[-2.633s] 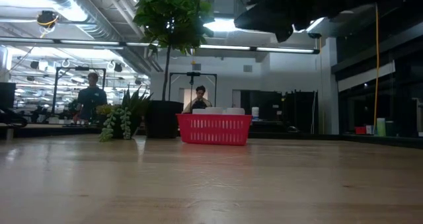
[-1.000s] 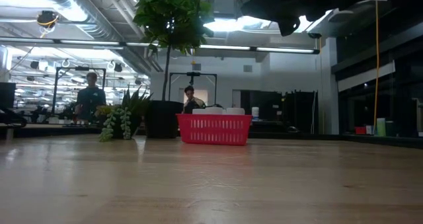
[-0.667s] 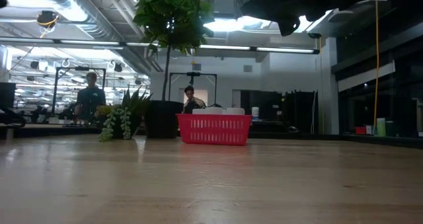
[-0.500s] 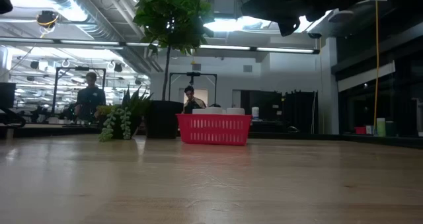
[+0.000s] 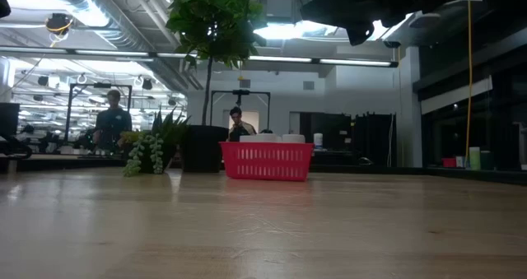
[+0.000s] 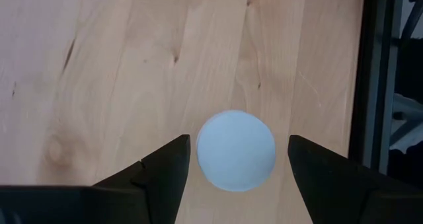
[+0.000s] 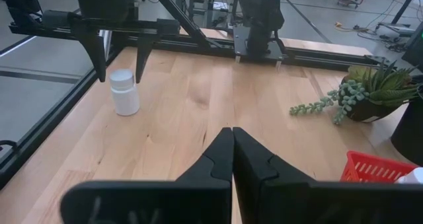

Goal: Pick and place pill bottles into a basket
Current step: Put the white medicine bottle into the red bin

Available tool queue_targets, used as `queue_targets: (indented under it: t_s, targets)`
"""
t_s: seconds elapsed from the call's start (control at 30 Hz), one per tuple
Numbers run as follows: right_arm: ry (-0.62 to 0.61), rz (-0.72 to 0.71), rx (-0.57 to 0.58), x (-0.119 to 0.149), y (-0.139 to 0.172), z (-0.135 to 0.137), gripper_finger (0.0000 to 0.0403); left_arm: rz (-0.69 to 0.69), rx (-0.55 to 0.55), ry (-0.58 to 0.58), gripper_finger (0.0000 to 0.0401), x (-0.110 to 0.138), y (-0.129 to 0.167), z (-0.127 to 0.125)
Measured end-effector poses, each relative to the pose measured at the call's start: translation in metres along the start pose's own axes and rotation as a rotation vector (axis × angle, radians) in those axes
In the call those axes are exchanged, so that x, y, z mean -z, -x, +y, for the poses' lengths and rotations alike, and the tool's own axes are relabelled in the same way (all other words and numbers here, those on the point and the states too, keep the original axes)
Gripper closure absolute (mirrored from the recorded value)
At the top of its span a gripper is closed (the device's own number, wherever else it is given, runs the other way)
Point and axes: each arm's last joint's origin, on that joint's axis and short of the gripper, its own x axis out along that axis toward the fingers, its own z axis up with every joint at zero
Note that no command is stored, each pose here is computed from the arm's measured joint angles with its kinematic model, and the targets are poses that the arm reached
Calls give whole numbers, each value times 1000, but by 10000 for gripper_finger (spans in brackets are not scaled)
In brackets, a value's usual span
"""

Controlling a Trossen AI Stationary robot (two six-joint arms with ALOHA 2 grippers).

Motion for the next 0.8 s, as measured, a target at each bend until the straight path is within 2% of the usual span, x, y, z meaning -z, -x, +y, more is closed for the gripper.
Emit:
queue_targets:
  t_s: [0.8]
  targets:
    - [-2,-2,0,0,0,0,399,9,1,5,221,0,0,0]
